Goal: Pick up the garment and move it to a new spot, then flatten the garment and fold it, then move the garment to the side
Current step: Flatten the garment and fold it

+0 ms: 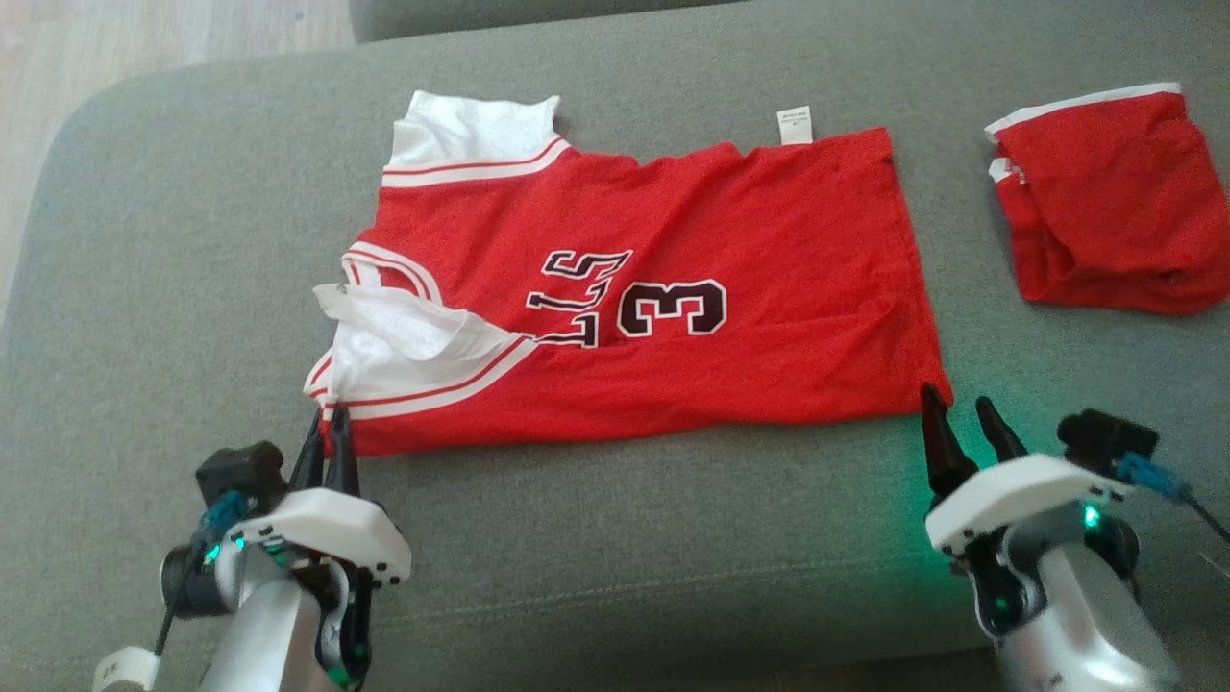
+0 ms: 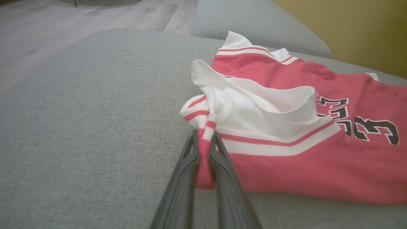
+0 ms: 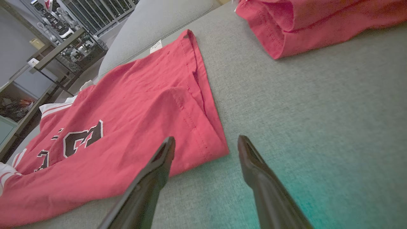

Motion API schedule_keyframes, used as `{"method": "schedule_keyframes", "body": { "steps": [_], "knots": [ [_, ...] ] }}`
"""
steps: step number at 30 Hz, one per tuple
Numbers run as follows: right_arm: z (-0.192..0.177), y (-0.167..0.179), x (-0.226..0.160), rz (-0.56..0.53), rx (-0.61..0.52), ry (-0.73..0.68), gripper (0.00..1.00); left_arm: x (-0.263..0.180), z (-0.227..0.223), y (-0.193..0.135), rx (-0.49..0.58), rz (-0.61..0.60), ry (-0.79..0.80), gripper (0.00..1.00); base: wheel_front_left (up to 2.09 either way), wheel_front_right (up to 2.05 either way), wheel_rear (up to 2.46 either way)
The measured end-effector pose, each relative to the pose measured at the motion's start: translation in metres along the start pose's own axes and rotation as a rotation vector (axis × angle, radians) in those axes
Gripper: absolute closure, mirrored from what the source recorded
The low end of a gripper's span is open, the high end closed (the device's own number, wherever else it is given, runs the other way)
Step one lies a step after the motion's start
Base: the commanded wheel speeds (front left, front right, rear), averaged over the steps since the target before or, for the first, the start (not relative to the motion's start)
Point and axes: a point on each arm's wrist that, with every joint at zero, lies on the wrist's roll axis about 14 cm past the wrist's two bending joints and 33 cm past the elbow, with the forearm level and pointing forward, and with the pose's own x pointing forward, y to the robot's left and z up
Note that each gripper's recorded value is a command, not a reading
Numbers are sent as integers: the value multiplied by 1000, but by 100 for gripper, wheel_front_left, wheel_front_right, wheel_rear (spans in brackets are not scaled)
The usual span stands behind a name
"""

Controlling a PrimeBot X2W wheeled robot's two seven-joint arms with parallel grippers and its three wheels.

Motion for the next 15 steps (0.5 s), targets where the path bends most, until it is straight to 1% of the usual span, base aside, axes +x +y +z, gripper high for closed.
{"method": "schedule_keyframes", "body": {
  "steps": [1,2,6,11,15],
  "knots": [
    [-3,0,3,-5,0,10,0,0,-1,0,-1,-1,2,100,0,0,0],
    [-7,3,17,-14,16,38,0,2,-3,-1,2,-8,5,100,0,0,0],
    [-9,8,34,-25,35,64,0,2,-5,-4,0,-23,9,100,0,0,0],
    [-21,4,43,-65,42,109,0,5,-4,-3,-3,-23,7,100,0,0,0],
    [-18,6,51,-73,35,115,0,5,-5,-2,-3,-21,9,100,0,0,0]
  ]
}}
